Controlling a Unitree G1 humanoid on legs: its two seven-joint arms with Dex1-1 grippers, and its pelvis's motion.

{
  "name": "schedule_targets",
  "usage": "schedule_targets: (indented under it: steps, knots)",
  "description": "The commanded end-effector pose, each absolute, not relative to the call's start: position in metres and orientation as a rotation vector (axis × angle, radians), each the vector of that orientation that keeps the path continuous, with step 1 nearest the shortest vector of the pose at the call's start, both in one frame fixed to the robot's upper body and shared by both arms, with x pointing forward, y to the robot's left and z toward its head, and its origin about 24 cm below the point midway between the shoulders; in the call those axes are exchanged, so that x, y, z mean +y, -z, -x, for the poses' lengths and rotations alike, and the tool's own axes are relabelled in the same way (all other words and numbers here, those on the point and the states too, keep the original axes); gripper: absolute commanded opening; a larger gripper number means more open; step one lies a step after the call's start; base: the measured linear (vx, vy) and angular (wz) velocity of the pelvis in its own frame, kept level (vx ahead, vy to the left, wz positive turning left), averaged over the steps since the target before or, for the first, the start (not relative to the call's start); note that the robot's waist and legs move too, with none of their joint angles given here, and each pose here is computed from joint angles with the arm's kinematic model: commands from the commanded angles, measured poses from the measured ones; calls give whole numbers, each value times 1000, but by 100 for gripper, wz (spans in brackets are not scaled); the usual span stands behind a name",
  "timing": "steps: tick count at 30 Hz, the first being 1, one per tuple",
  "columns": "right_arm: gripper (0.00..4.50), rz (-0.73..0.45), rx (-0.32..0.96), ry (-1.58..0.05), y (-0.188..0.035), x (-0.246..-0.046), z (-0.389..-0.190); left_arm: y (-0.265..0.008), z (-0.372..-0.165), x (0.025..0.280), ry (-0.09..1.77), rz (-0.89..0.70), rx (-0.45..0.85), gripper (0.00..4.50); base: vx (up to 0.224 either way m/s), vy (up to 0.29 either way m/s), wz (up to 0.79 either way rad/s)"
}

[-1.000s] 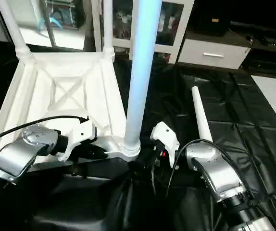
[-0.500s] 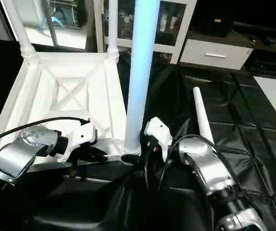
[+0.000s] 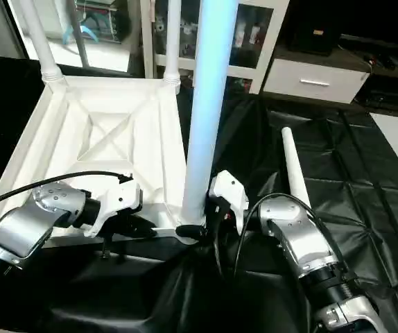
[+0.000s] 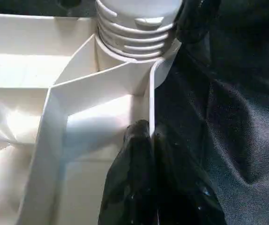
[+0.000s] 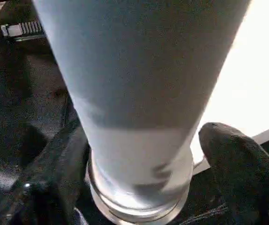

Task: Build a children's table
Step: Rotate leg to tighten

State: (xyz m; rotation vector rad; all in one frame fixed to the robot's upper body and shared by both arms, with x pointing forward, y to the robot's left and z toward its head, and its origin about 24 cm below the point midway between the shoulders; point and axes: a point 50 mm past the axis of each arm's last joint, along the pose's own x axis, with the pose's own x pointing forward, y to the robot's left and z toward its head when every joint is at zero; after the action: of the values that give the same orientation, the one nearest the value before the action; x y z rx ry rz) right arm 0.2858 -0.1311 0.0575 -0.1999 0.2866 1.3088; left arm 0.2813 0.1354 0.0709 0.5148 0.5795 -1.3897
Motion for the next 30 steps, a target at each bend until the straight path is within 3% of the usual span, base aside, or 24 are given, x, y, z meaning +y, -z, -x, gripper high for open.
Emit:
schedule_targets:
  steps: [1,9,21,30]
  knots:
    - [351,210,278,-1311,-61,-135,-289,-48,-267,130,1466,-505,704,0,0,0,0]
    - [285,208,287,-1321,-58,-134,-289,-48,-268,132,1454,-506,709,0,0,0,0]
    - [268,187,348,-1116,-43,-127,-302,-52,-286,124,1278,-439,647,0,0,0,0]
    - [267,72,367,-714,-32,-99,-327,-54,-314,103,956,-326,596,0,0,0,0]
